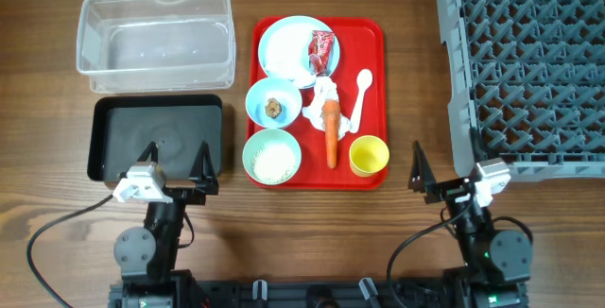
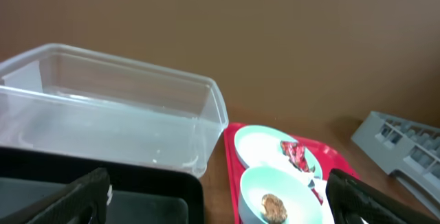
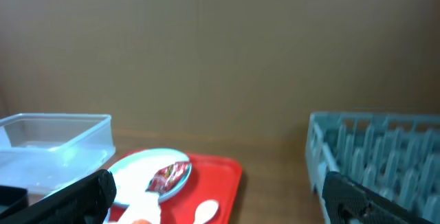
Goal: Sort waste into correct bins and load items into the dishwasher rack
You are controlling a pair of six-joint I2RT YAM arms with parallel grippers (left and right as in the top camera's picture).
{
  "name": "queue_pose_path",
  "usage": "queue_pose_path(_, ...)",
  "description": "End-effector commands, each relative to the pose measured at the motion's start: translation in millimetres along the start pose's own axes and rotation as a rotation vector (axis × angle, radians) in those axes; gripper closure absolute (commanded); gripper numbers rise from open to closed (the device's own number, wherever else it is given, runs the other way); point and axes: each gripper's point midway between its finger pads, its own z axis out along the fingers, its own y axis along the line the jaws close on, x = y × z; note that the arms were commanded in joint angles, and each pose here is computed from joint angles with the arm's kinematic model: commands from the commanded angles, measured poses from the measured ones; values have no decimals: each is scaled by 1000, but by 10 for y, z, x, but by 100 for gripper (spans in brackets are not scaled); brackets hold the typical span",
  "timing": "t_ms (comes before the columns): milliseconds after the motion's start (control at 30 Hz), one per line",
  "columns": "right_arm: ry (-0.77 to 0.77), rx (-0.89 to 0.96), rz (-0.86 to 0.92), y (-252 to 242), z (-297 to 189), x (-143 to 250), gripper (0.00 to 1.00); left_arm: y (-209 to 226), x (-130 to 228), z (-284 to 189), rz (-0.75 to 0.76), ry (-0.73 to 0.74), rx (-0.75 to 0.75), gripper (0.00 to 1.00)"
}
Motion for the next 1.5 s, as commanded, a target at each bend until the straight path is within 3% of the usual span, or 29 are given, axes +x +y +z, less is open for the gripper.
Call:
queue_pose_path(0,-44,10,-79,-4,58,-444,0,-142,-314,23,30,-9,27,0)
queue_pose_path(367,89,-142,-61,232,759,-1022,0,-353,-760,561,17,312,24,0)
queue_pose_path(600,362,-202,-8,300,1202,-941,0,-603,-843,991,35,601,-38,0)
queue_pose_path(767,518,-197,21,277,1396,-789,0,-878,-524,1238,160,783,-92,0)
queue_pose_path(967,599,-195,37,256,1508,-540,0,-1324,56,1448,244,933,-13,0)
queue_pose_path(1133,678,-191,52,241,1528,-287,0,-1591,495,1473,252,1025,72,0)
queue_pose_path(1300,742,-169,58,201,1503,-108,0,-1800,670,1461,236,1059,151,0)
queue_pose_path(1467,745,-85,86,87,1509,-106,3,-1764,876,1478,186,1105,102,1)
